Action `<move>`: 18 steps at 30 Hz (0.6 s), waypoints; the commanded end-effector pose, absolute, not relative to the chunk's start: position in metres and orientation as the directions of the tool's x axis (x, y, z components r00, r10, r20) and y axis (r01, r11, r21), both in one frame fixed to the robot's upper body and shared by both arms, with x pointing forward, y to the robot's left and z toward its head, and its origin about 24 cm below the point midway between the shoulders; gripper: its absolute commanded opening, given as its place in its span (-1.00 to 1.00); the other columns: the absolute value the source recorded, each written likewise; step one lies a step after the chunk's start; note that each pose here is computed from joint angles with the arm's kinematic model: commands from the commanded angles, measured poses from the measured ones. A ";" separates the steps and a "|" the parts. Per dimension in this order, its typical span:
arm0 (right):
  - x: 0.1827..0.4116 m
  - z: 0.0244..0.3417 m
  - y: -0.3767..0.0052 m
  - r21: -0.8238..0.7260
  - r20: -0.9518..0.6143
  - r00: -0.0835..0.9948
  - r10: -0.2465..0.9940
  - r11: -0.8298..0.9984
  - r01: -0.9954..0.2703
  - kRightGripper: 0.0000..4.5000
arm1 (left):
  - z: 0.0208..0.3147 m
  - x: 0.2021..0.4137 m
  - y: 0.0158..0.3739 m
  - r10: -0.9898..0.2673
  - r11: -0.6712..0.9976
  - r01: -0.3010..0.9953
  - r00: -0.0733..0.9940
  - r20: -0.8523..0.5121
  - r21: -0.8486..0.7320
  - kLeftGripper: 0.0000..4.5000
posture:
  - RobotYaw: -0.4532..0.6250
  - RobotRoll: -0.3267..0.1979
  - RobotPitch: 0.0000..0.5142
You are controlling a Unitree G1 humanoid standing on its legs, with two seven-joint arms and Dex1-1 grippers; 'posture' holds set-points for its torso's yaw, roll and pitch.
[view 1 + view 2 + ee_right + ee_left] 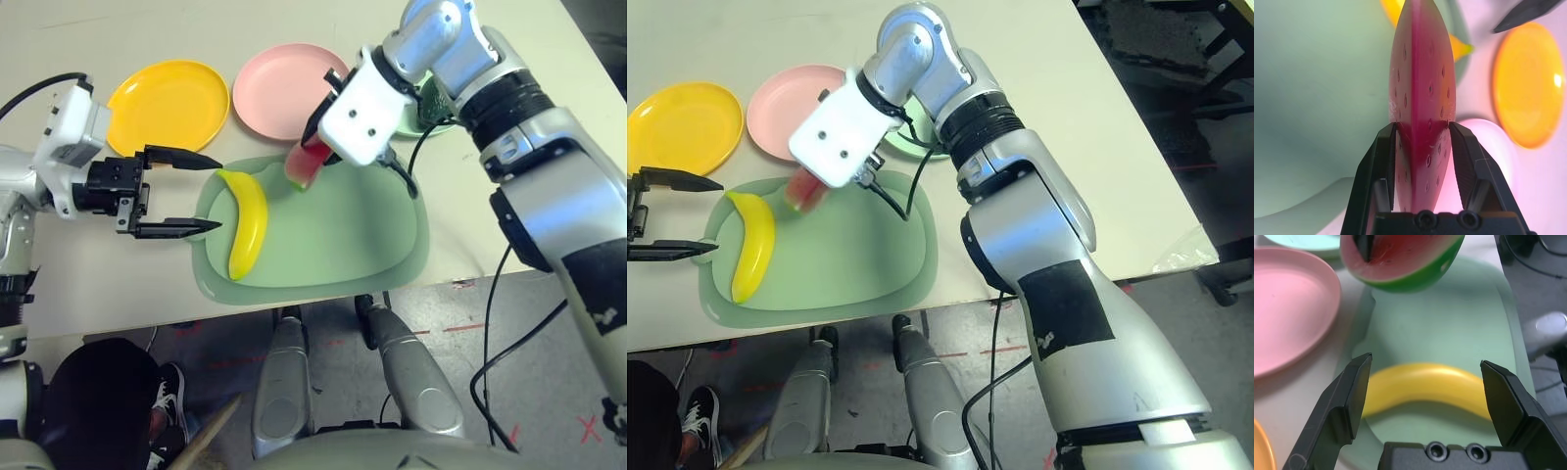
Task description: Place the fruits into color-matched plates.
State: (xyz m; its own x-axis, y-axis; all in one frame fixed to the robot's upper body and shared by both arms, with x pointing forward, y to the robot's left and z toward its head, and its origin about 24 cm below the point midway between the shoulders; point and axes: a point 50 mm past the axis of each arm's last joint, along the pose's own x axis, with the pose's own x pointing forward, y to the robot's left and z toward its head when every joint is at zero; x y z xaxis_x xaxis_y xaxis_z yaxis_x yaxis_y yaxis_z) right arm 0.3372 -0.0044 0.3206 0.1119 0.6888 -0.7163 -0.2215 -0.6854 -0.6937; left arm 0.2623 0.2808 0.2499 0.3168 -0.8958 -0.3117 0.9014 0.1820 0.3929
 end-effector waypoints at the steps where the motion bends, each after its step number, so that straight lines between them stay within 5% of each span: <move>1: 0.337 0.335 0.006 -0.758 -0.647 0.154 0.747 -0.608 -0.234 -0.25 | 0.256 0.264 0.277 -0.891 0.227 0.878 0.362 -0.275 0.421 1.00 | -0.24 0.25 0.60; 18: 0.375 0.323 0.010 -0.902 -0.423 0.519 0.743 -0.288 -0.322 -0.25 | 0.270 0.276 0.282 -0.788 0.399 0.750 0.575 -0.222 0.527 1.00 | -0.15 0.25 0.57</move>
State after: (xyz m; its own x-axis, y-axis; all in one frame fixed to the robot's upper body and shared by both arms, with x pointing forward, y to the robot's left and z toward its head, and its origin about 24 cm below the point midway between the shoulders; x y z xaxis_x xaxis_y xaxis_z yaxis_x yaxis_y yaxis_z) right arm 0.3733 0.0057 0.3291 0.5058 0.7551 -0.4171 -0.3255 -0.2807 -0.9029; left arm 0.2754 0.2774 0.2656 0.5319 -0.8161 -0.2261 0.7857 0.3760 0.4912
